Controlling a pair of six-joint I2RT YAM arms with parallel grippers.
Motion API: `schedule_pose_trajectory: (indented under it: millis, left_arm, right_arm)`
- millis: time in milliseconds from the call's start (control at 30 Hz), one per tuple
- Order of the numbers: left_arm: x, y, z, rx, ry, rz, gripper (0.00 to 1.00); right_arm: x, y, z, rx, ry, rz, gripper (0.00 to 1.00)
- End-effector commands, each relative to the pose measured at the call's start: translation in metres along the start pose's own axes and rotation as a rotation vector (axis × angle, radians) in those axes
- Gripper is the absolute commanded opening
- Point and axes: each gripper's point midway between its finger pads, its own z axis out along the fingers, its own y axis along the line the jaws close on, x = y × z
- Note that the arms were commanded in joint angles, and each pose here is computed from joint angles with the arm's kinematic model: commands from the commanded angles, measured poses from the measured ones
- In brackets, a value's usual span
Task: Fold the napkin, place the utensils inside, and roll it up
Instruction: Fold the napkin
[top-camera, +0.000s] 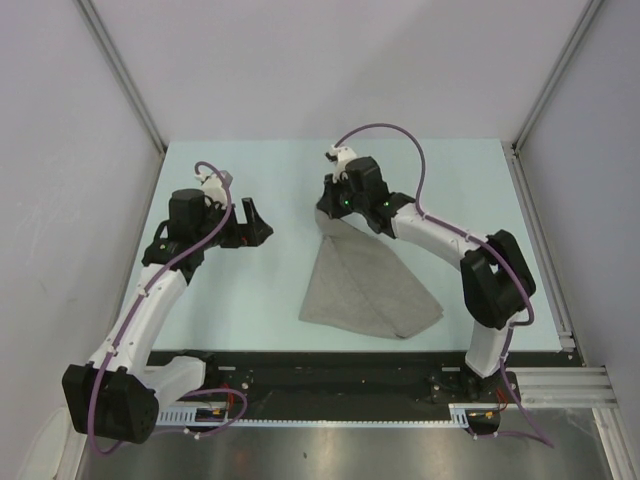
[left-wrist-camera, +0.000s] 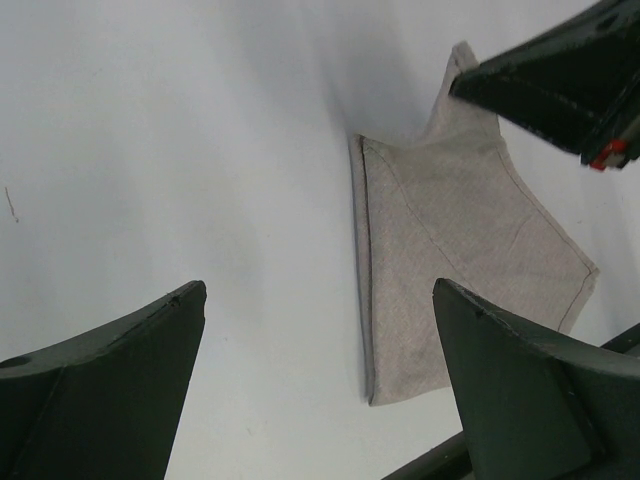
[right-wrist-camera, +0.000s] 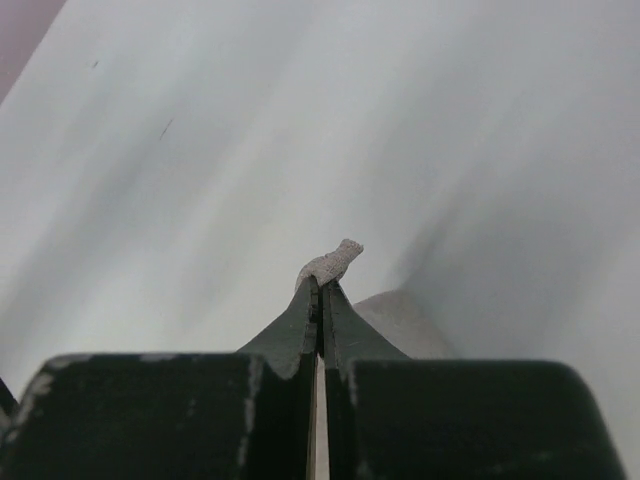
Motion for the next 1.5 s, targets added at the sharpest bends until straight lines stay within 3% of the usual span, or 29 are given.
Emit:
schedule_pose_trajectory:
  millis: [0, 533, 1467]
  left_arm:
    - [-0.005, -0.001, 0.001, 0.025, -0.021, 0.005, 1.00]
    - [-0.004, -0.004, 0.000, 0.054, -0.024, -0.013, 1.00]
    - [-0.001, -0.006, -0.001, 0.071, -0.019, -0.017, 1.00]
  right_arm:
    - [0.022, 0.009, -0.019, 0.066, 0.017, -0.013, 0.00]
    - [0.120, 0.065, -0.060, 0.071, 0.118, 0.065, 0.00]
    - [0.191, 0.106, -0.049, 0.005, 0.271, 0.095, 0.00]
